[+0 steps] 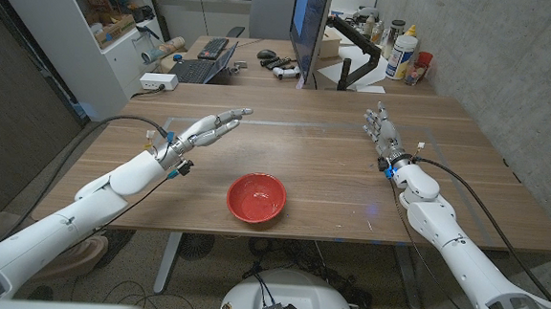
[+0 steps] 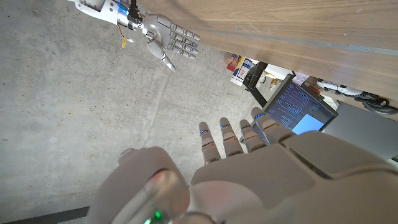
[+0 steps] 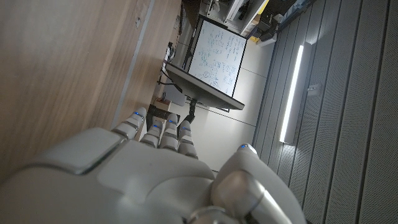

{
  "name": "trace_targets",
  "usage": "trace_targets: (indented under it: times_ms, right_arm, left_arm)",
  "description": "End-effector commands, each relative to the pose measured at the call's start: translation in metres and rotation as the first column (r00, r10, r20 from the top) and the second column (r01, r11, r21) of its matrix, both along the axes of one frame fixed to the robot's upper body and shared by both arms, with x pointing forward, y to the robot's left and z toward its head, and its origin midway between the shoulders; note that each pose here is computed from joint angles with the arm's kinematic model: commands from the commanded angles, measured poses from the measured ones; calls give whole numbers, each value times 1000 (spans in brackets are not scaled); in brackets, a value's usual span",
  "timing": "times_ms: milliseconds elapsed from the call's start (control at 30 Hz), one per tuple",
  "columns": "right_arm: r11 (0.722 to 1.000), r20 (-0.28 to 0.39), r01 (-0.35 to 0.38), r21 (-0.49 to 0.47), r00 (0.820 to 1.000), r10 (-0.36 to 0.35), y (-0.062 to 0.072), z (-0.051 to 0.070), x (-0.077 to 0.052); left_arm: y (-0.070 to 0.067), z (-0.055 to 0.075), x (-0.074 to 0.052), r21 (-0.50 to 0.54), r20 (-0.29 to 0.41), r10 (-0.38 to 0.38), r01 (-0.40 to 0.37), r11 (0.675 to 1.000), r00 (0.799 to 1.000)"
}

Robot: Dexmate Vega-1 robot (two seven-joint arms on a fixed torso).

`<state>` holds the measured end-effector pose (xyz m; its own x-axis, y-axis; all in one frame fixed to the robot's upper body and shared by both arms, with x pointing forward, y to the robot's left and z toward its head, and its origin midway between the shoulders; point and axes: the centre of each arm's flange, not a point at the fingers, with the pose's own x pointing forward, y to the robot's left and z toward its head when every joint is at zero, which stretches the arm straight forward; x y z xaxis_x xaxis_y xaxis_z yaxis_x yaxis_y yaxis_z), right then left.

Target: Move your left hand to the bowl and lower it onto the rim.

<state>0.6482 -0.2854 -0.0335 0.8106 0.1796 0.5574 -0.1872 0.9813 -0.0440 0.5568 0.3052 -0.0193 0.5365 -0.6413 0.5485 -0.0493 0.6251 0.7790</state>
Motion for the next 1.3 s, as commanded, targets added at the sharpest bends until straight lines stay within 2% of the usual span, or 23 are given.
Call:
trace_targets:
  times_ms: [33,300,700,1300]
  right_arm:
    - [1000,4,3,6,1000,-3,0,-5,-4]
    - [1000,8,4,10,1000,-4,-1,-8,-4]
    - [1000,-3,11,2,1000,-11,-4,-7,-3]
    - [1000,-14,19,-17,1000,-20,-6,-5,-3]
  left_arm:
    - [0,-4,-14,75,10,-28,27,997,1000]
    - [-5,-4,-20,122,49,-39,33,992,998]
    - [-8,-10,-17,208,59,-63,50,977,996]
    - [-20,-10,-22,325,100,-150,110,939,984]
